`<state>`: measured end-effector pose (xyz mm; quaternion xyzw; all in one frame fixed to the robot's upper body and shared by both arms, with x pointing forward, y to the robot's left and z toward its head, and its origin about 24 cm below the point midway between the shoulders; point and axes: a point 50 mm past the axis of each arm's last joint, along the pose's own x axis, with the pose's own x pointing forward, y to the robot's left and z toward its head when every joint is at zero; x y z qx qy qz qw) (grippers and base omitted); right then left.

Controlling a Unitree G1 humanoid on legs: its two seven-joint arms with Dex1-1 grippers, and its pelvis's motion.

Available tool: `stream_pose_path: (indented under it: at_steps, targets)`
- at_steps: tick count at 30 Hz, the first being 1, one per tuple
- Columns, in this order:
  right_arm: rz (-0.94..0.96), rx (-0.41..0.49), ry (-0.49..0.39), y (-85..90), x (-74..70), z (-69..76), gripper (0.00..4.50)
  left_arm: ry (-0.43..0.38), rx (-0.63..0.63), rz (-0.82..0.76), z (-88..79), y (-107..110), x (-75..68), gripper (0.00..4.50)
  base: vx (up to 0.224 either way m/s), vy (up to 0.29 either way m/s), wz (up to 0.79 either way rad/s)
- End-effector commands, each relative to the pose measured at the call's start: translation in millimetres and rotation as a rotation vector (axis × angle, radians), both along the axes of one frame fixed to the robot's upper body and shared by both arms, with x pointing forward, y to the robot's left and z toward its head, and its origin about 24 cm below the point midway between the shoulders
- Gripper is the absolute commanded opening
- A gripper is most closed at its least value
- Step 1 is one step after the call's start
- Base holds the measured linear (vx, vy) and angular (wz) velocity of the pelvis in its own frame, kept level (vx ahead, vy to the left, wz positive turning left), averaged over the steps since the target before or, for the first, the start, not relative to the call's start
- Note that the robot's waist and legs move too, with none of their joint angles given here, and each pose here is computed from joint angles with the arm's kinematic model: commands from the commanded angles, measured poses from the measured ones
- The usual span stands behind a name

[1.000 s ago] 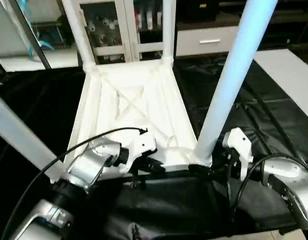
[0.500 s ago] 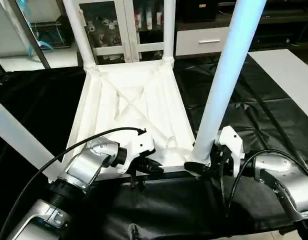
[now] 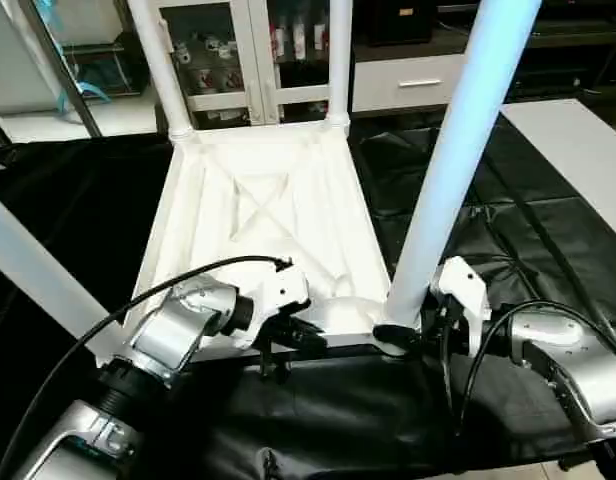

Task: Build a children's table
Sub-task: Rotate leg to tighten

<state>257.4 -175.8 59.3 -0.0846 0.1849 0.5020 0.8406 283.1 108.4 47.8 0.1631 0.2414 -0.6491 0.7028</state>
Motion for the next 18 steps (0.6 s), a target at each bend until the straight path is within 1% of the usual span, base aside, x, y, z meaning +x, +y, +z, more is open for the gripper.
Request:
stream_pose_path:
  at_steps: [1, 2, 4, 5, 6, 7, 9, 10, 11, 12, 14, 16, 18]
  targets:
    - [-0.129, 0.035, -0.021, 0.8, 8.0, -5.7, 2.72, 0.015, -0.007, -0.020, -1.9, -6.4, -2.0, 0.00, 0.000, 0.000, 0.00]
    - [-0.165, 0.038, -0.030, 0.8, 10.8, -6.7, 2.72, 0.011, -0.004, -0.010, -2.6, -6.9, -1.2, 0.00, 0.000, 0.000, 0.00]
    - [-0.312, 0.057, -0.055, 2.2, 22.1, -11.1, 2.72, -0.011, 0.005, 0.042, -5.7, -10.3, 3.3, 0.00, 0.000, 0.000, 0.00]
    - [-0.381, 0.076, -0.062, 5.3, 27.4, -13.5, 2.72, -0.027, 0.006, 0.077, -7.4, -14.4, 6.8, 0.00, 0.000, 0.000, 0.00]
    - [-0.411, 0.086, -0.063, 7.6, 29.9, -14.8, 2.72, -0.034, 0.005, 0.094, -8.2, -17.0, 8.6, 0.00, 0.000, 0.000, 0.00]
    - [-0.490, 0.103, -0.066, 14.3, 36.2, -18.3, 2.72, -0.053, 0.000, 0.141, -10.4, -24.0, 13.2, 0.00, 0.000, 0.000, 0.00]
    - [-0.538, 0.106, -0.072, 18.4, 40.2, -20.4, 2.72, -0.068, -0.002, 0.175, -11.6, -28.4, 16.6, 0.00, 0.000, 0.000, 0.00]
    - [-0.591, 0.098, -0.081, 25.3, 46.0, -22.8, 2.72, -0.085, -0.001, 0.215, -12.6, -34.1, 20.8, 0.00, 0.000, 0.000, 0.00]
    - [-0.660, 0.087, -0.090, 35.7, 53.8, -25.3, 2.71, -0.112, 0.001, 0.274, -13.3, -42.1, 27.3, 0.00, 0.000, 0.000, 0.00]
    - [-0.698, 0.083, -0.093, 42.6, 58.2, -26.6, 2.71, -0.123, 0.003, 0.312, -13.6, -46.9, 30.9, 0.00, 0.000, 0.000, 0.00]
    - [-0.769, 0.050, -0.108, 50.9, 65.3, -28.3, 2.70, -0.140, 0.015, 0.372, -13.9, -53.3, 36.6, 0.00, -0.054, 0.008, -0.03]
    - [-0.853, 0.013, -0.106, 60.3, 73.1, -31.1, 2.70, -0.190, 0.044, 0.468, -13.9, -58.9, 45.5, 0.00, 0.000, 0.000, 0.00]
    - [-0.938, 0.009, -0.108, 69.6, 80.1, -32.2, 2.70, -0.263, 0.056, 0.572, -9.8, -64.3, 55.7, 0.00, 0.000, 0.000, 0.00]
